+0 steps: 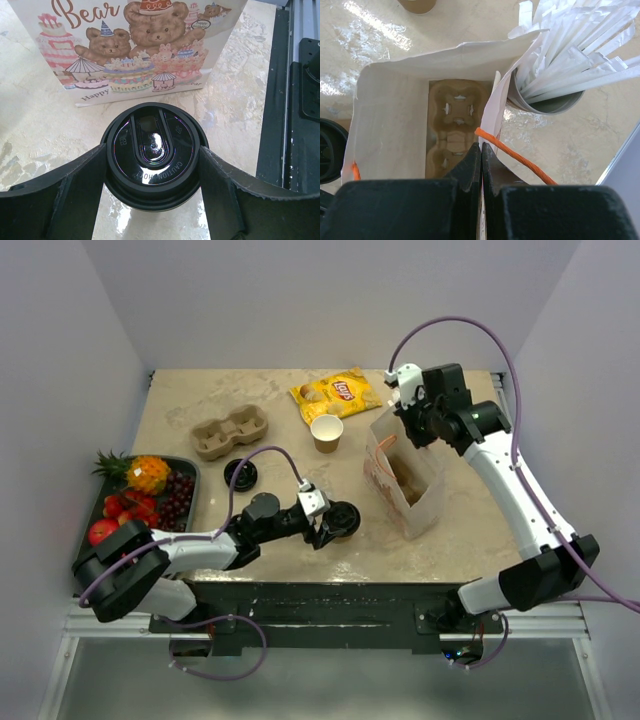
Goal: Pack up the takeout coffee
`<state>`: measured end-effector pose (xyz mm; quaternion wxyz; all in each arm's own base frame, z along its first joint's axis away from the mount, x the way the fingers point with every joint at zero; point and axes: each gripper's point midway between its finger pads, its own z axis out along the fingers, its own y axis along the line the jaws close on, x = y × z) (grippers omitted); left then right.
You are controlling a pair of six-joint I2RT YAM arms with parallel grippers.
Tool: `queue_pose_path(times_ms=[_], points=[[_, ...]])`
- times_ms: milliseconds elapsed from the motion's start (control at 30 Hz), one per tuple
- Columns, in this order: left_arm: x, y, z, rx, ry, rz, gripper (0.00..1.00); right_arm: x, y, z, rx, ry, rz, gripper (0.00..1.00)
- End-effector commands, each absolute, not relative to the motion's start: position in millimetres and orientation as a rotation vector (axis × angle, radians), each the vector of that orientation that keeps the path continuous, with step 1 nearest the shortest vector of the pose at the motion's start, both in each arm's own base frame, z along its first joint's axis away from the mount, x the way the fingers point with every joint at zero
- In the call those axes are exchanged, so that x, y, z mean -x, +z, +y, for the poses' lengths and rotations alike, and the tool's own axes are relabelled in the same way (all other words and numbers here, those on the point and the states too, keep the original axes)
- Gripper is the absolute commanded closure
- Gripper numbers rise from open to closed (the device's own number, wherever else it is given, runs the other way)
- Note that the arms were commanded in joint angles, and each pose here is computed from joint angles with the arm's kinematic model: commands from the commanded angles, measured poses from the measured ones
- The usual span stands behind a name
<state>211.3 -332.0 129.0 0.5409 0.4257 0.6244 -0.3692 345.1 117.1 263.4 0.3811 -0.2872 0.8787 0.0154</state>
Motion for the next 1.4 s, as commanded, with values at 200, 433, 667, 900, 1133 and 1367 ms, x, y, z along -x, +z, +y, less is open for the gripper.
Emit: queue_pose_path(times_ms=[200,433,667,900,1133,1367], points=[[-212,147,-340,-1.071,-0.88,1.404,0.43,-346,276,123,0.74,0.082,2.196,1.0],[-213,157,-340,-1.12,-0.853,1.452,0.25,-342,286,128,0.731,0.124,2.165,1.0],[-209,151,-336,-1.198,-0.835,1.568,0.15,-337,294,131,0.723,0.156,2.118,1.0],[-204,146,-333,-1.222,-0.842,1.597,0.14,-327,298,128,0.718,0.157,2.104,1.0],[-213,164,-342,-1.29,-0.811,1.617,0.14,-325,304,127,0.716,0.156,2.09,1.0],[-210,135,-344,-1.425,-0.807,1.763,0.14,-325,304,123,0.707,0.132,2.084,1.0]])
